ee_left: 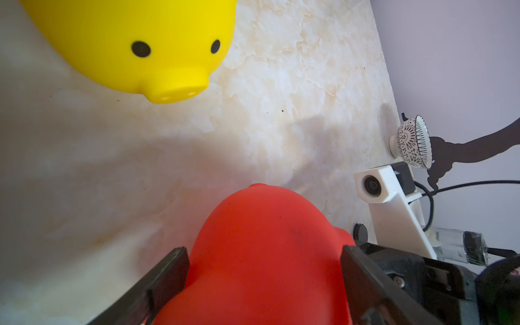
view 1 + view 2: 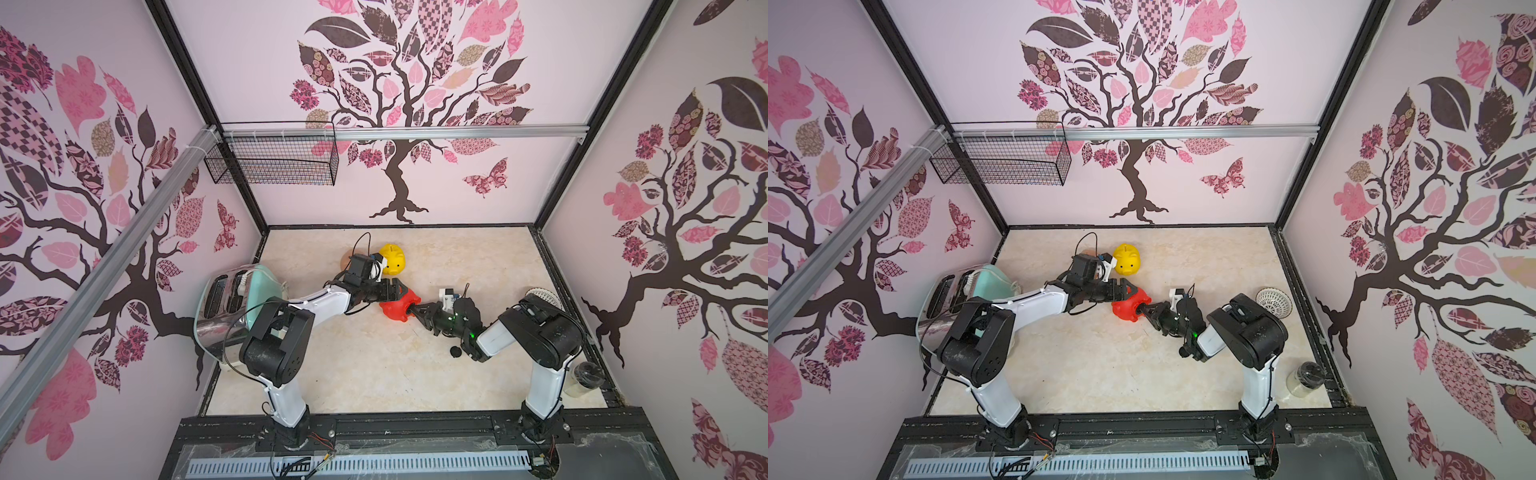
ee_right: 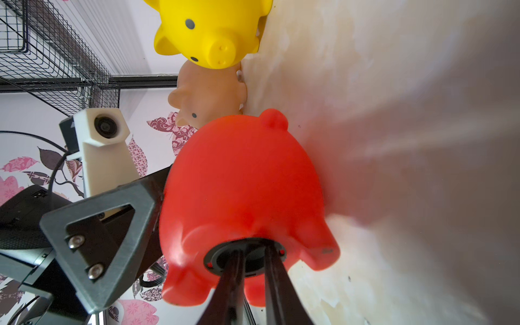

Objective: Open piggy banks
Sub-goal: Open the lid on the piggy bank.

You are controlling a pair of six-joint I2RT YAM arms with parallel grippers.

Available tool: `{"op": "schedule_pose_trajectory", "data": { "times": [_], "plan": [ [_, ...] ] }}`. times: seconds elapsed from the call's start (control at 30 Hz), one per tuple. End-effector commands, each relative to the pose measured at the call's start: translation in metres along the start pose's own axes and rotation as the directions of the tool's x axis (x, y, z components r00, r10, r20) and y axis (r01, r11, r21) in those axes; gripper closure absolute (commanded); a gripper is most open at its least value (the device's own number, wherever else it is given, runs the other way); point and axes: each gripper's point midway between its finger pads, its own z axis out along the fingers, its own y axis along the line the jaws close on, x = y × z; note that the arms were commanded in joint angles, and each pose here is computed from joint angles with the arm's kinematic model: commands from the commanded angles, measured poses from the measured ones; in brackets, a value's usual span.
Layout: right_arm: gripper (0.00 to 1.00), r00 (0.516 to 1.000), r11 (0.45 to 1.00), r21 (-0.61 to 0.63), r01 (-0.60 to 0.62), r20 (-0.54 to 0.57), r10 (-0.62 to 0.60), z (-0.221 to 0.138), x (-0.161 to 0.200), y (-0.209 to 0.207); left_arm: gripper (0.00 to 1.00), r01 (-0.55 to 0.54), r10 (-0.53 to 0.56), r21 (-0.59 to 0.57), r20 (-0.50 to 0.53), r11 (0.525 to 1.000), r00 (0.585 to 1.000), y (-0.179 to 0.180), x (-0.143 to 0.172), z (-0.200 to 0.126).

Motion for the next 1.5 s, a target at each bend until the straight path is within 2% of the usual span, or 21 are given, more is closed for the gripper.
{"op": "schedule_pose_trajectory", "data": {
  "times": [0.0, 0.33, 0.47, 0.8, 1.13, 1.47],
  "plan": [
    [0.8, 1.0, 0.998, -0.063, 0.004, -0.011, -0.005, 0.006, 0.001, 0.016, 0.12, 0.055, -0.082, -0.158, -0.17, 0.986, 0.982, 0.048, 0.057, 0.012],
    [0.77, 0.999, 0.993, -0.107, -0.049, -0.017, 0.047, 0.003, 0.002, 0.026, 0.13, 0.056, -0.081, -0.149, -0.168, 0.987, 0.982, 0.046, 0.057, 0.011],
    [0.77, 0.996, 0.994, -0.072, -0.086, -0.013, 0.085, 0.005, 0.001, 0.015, 0.13, 0.055, -0.079, -0.142, -0.169, 0.988, 0.982, 0.044, 0.06, 0.01],
    [0.77, 0.974, 0.97, -0.09, -0.226, 0.004, 0.227, 0.008, -0.003, -0.008, 0.14, 0.057, -0.08, -0.13, -0.179, 0.99, 0.981, 0.041, 0.066, 0.011],
    [0.77, 0.969, 0.964, -0.1, -0.247, 0.002, 0.248, 0.016, -0.007, -0.002, 0.14, 0.044, -0.065, -0.116, -0.186, 0.992, 0.98, 0.036, 0.067, 0.012],
    [0.85, 0.972, 0.969, -0.085, -0.234, -0.002, 0.235, 0.023, -0.007, -0.008, 0.14, 0.039, -0.058, -0.097, -0.201, 0.994, 0.978, 0.031, 0.07, 0.015]
  ]
}}
